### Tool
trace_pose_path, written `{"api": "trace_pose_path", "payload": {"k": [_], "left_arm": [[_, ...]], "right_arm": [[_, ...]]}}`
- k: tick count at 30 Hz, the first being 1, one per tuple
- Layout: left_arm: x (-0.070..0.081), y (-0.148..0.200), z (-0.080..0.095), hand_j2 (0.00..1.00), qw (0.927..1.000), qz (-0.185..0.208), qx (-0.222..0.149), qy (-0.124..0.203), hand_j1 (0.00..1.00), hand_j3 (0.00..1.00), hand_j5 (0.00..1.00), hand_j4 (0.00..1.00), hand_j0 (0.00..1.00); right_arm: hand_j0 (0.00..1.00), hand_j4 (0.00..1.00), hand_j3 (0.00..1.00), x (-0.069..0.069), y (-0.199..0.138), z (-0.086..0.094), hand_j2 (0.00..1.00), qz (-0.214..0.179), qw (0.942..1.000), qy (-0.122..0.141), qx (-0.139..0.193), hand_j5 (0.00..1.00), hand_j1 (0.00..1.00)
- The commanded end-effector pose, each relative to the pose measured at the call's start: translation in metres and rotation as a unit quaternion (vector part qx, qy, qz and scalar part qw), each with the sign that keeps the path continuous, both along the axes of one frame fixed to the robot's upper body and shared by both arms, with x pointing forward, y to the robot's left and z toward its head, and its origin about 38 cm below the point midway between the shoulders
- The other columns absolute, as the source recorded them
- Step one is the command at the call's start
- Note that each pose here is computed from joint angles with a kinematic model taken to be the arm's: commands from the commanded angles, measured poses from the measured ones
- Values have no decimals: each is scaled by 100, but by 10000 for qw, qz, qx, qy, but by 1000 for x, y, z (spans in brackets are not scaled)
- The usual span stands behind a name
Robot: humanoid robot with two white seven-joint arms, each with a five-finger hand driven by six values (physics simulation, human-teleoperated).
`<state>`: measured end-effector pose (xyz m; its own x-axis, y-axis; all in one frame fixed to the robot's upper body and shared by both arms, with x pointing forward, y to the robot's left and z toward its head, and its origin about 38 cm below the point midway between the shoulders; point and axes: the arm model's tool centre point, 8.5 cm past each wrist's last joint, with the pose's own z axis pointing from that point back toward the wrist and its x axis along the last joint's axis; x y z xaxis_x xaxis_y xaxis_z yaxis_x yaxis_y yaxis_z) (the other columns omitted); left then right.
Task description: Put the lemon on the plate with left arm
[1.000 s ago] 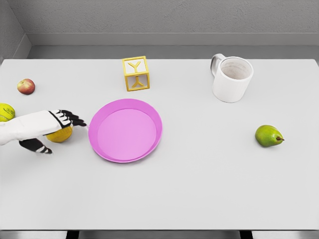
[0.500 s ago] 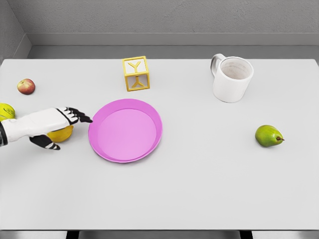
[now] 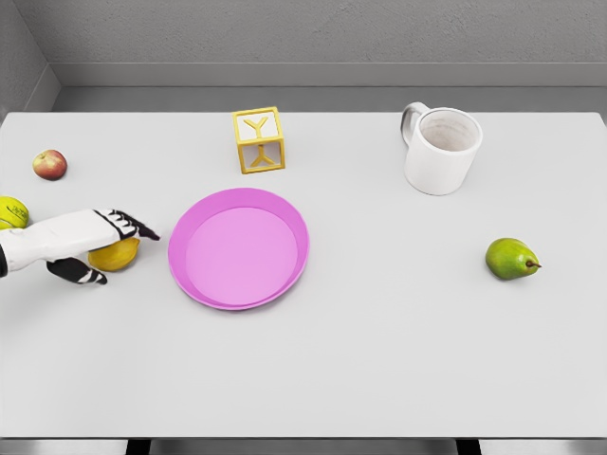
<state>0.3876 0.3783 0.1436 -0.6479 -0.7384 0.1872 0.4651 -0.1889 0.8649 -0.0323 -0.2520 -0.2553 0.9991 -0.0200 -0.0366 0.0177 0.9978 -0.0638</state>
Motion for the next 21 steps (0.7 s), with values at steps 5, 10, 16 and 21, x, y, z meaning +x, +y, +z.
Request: {"api": "trace_pose_path", "payload": {"k": [5,10,16,21], "left_arm": [[0,-2,-1,49,9999,-75,132,42,49,49,49,49,49],[1,-3,3,45,9999,-84,106,0,45,45,45,45,45],[4,-10,19,45,9996,-206,27,-178,45,45,45,45,45],[8,-29,45,46,9976,-452,-191,-484,46,46,46,46,46]], "right_arm": [[100,100,100,0,0,0,100,-1,10000,0,-1,100,100],[100,100,100,0,0,0,100,-1,10000,0,-1,100,100],[100,100,100,0,0,0,100,-1,10000,0,-1,100,100],[100,100,100,0,0,0,100,-1,10000,0,-1,100,100]]}}
